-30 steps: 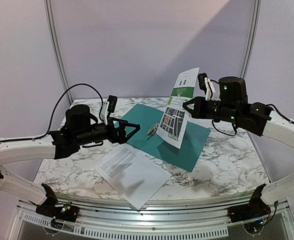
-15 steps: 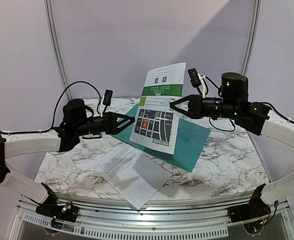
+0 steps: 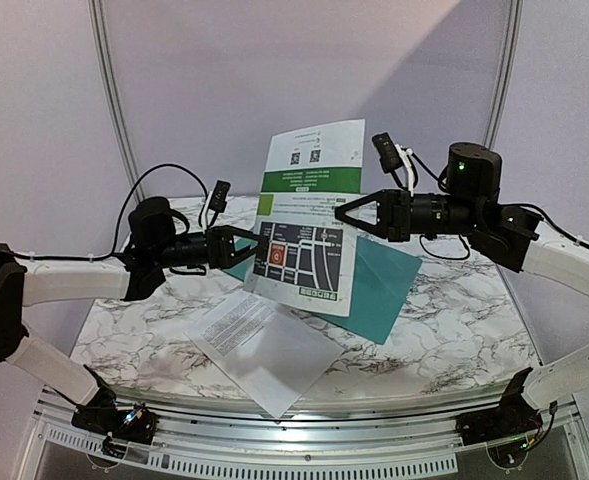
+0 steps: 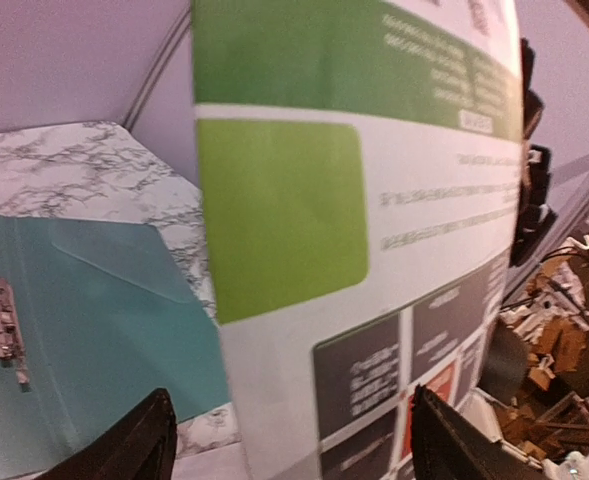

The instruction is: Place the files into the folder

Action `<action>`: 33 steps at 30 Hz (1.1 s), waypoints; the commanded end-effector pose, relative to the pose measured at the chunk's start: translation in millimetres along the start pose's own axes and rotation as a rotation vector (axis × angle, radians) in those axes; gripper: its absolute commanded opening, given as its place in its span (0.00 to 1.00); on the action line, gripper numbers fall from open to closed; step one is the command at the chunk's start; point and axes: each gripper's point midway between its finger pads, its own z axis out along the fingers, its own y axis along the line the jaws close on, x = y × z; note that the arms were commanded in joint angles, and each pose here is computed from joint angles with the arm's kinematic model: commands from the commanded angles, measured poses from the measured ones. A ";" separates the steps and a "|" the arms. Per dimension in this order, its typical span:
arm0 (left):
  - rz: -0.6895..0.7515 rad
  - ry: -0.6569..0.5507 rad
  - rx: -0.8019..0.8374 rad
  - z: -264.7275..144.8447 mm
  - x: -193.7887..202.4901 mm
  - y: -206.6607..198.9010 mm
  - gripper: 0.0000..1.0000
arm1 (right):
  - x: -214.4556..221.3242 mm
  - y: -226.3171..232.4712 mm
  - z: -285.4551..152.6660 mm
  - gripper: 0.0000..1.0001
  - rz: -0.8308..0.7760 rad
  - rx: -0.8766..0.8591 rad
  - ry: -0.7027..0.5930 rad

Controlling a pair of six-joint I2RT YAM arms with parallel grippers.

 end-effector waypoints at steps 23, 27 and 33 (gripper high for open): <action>0.078 0.002 -0.048 -19.9 -24.0 -31.8 0.00 | 30.4 -70.2 -9.7 0.07 0.015 0.238 -0.023; 0.063 0.050 -0.210 -23.2 -26.4 -9.9 0.00 | 39.7 -94.2 -17.8 0.33 0.037 0.361 -0.030; 0.042 0.118 -0.471 -39.6 -33.6 21.5 0.00 | 59.1 -141.1 -41.3 0.82 0.073 0.631 -0.013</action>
